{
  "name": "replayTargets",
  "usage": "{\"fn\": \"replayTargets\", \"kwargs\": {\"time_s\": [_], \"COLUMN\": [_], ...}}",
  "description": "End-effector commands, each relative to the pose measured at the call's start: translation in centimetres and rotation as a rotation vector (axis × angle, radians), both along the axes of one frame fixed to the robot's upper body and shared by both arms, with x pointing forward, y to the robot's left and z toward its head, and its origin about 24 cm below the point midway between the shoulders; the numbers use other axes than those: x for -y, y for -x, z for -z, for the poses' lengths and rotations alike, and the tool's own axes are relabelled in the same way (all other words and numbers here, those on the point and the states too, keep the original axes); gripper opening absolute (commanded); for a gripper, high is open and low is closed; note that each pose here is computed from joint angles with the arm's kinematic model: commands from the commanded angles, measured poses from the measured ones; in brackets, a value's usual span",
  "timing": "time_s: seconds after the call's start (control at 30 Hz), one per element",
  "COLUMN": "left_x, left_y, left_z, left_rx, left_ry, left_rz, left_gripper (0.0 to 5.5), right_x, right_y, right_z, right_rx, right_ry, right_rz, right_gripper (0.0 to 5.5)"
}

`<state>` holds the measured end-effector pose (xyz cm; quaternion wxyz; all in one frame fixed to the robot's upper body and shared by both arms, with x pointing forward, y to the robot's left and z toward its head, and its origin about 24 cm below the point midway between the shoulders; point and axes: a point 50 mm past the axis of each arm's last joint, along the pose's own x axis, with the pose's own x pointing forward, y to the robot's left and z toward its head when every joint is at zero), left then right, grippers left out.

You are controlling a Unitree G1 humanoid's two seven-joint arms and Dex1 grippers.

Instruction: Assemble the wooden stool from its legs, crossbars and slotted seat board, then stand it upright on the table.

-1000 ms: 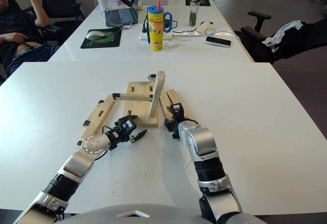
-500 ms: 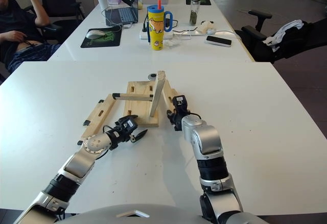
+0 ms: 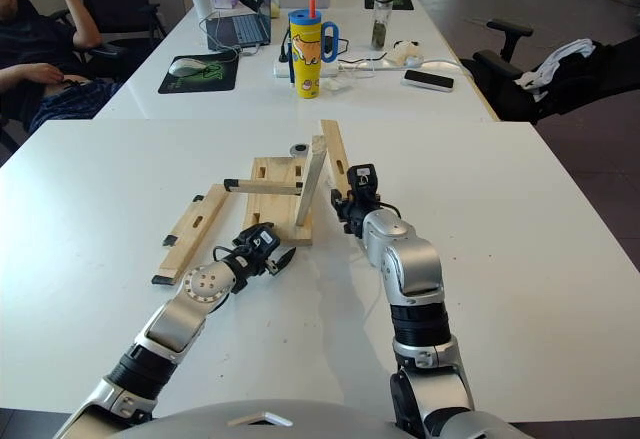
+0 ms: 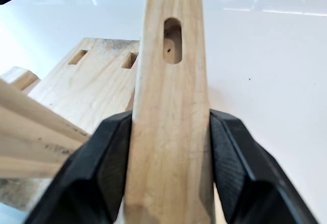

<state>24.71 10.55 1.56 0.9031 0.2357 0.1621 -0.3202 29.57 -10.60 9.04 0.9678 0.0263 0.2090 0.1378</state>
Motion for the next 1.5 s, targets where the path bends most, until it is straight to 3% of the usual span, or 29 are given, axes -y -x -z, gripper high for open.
{"fn": "replayTargets", "kwargs": {"time_s": [0.03,0.13,0.37,0.5,0.63,0.77,0.93,1.13,1.27,1.5], "left_x": [-1.1,-0.6,-1.9,-2.4,-2.4,-3.0,-4.8,-5.6,-5.3,-5.5], "left_y": [3.4,3.1,1.8,1.4,2.9,4.9,4.6,4.2,4.3,3.5], "left_z": [4.6,2.4,-2.1,-3.6,-5.0,-8.3,-11.7,-14.6,-15.0,-15.7], "left_rx": [-0.284,-0.162,0.076,0.129,0.010,-0.181,-0.285,-0.337,-0.381,-0.380], "left_ry": [-0.048,0.030,0.124,0.155,0.314,0.643,0.843,1.049,1.079,1.169], "left_rz": [-0.061,0.020,0.134,0.195,0.316,0.433,0.477,0.509,0.507,0.477], "left_gripper": [3.82,3.82,3.82,3.82,3.82,3.82,3.82,4.66,5.27,5.32], "right_x": [0.7,2.3,6.1,7.2,7.7,7.6,6.9,6.3,6.6,7.4], "right_y": [-0.9,-1.1,-1.6,-1.2,0.9,3.9,6.6,7.8,8.1,9.1], "right_z": [-1.7,-2.6,-6.5,-9.5,-13.3,-15.1,-14.0,-10.4,-8.7,-7.1], "right_rx": [0.148,0.252,0.481,0.573,0.595,0.509,0.314,0.080,-0.003,-0.131], "right_ry": [-0.088,-0.218,-0.421,-0.593,-0.785,-0.844,-0.805,-0.736,-0.736,-0.696], "right_rz": [0.024,0.026,0.017,-0.140,-0.493,-0.844,-1.066,-1.136,-1.155,-1.213], "right_gripper": [2.06,2.06,2.06,2.06,2.06,2.06,2.06,2.06,2.06,2.06]}}
